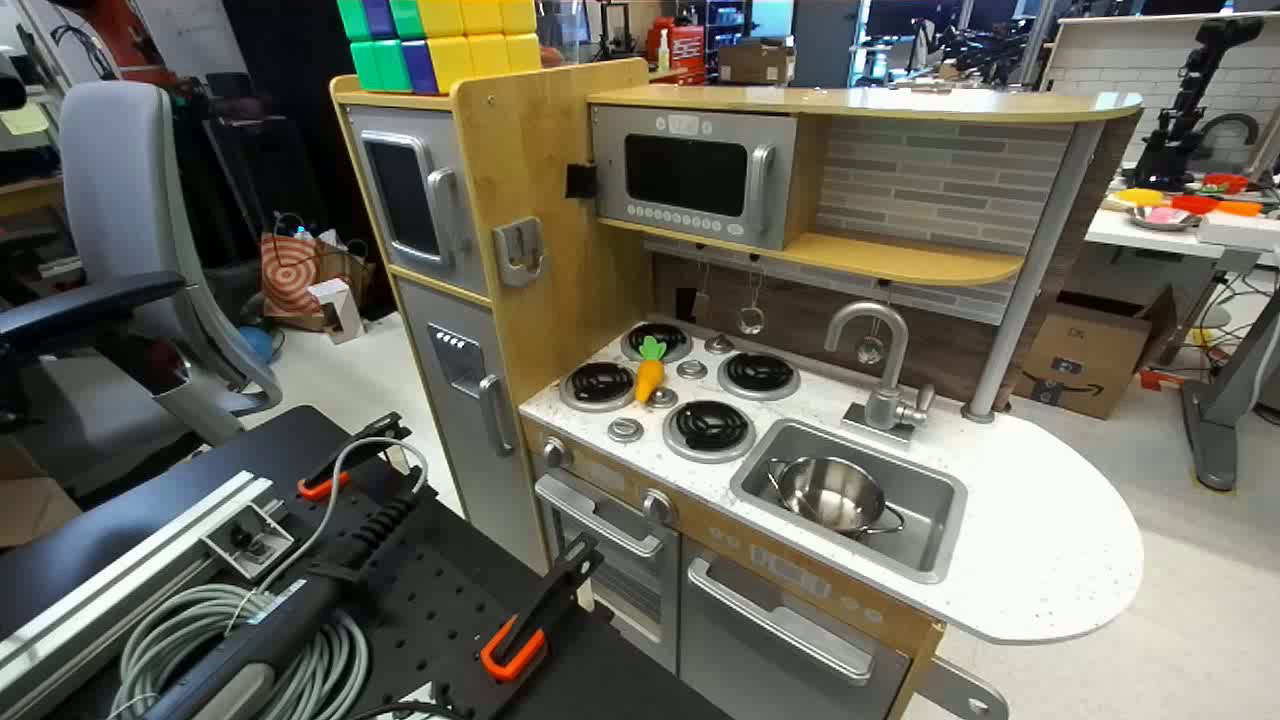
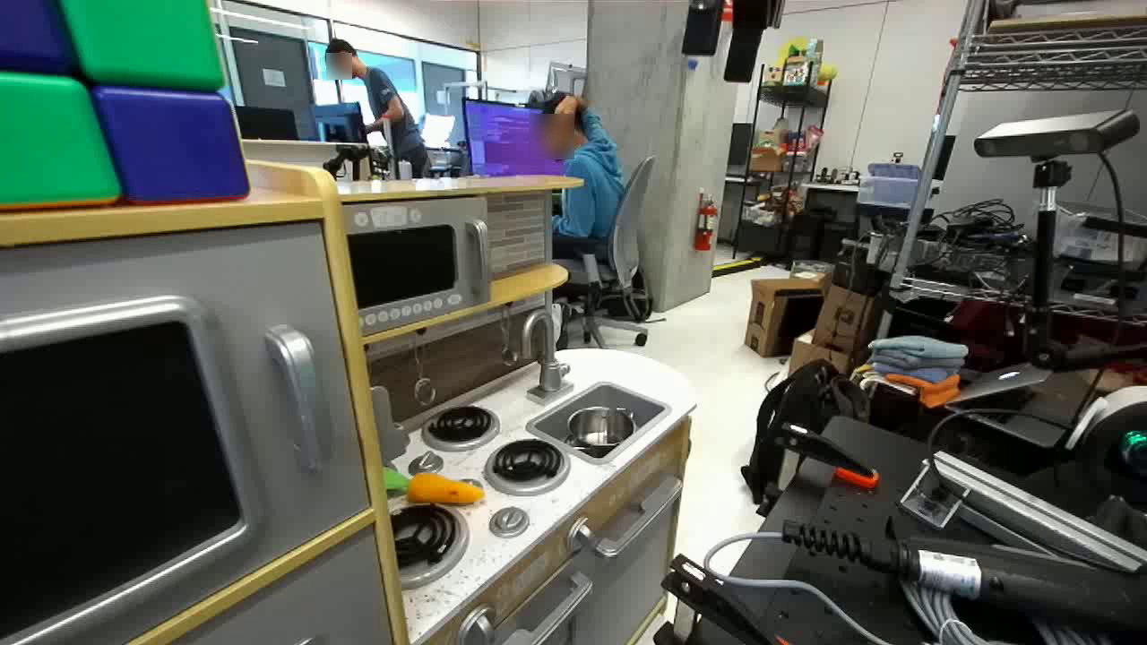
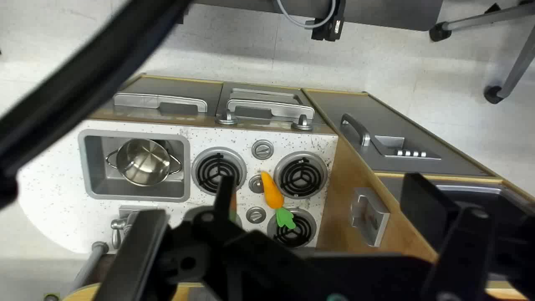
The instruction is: Remove the carrot from the stove and place it inside the pot in the sink
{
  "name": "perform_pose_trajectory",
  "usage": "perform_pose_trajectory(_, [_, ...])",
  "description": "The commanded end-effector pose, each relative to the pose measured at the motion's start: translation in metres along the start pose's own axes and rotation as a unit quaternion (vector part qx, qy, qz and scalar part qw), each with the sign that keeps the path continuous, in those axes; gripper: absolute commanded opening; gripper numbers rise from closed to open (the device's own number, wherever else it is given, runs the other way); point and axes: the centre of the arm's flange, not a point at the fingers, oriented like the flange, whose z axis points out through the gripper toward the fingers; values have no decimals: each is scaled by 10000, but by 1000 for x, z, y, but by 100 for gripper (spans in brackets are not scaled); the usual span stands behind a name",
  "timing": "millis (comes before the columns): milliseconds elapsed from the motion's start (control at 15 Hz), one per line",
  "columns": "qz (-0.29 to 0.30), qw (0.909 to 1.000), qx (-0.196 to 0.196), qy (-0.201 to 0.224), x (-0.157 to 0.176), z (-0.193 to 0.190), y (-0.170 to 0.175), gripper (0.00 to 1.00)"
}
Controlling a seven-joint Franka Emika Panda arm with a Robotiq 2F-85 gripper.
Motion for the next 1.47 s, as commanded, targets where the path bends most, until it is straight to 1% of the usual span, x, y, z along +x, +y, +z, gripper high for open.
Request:
perform_pose_trajectory(0, [0,10000,0,2,0,0,0,100])
perform_pose_trajectory(400, [0,10000,0,2,0,0,0,100])
perform_pose_trajectory(467, [33,9999,114,81,8,7,-1,100])
perform_pose_trajectory(533, [172,9994,192,211,22,23,-1,100])
perform_pose_trajectory(600, [228,9992,177,280,34,40,1,100])
perform_pose_trajectory(667, [324,9979,102,548,48,65,5,100])
perform_pose_trajectory(800, [321,9952,-204,898,66,103,15,100])
perform_pose_trajectory(1000, [333,9905,-609,1189,95,154,29,100])
perform_pose_trajectory(1200, [309,9860,-897,1369,124,214,35,100])
perform_pose_trajectory(1400, [373,9863,-937,1305,137,250,38,100])
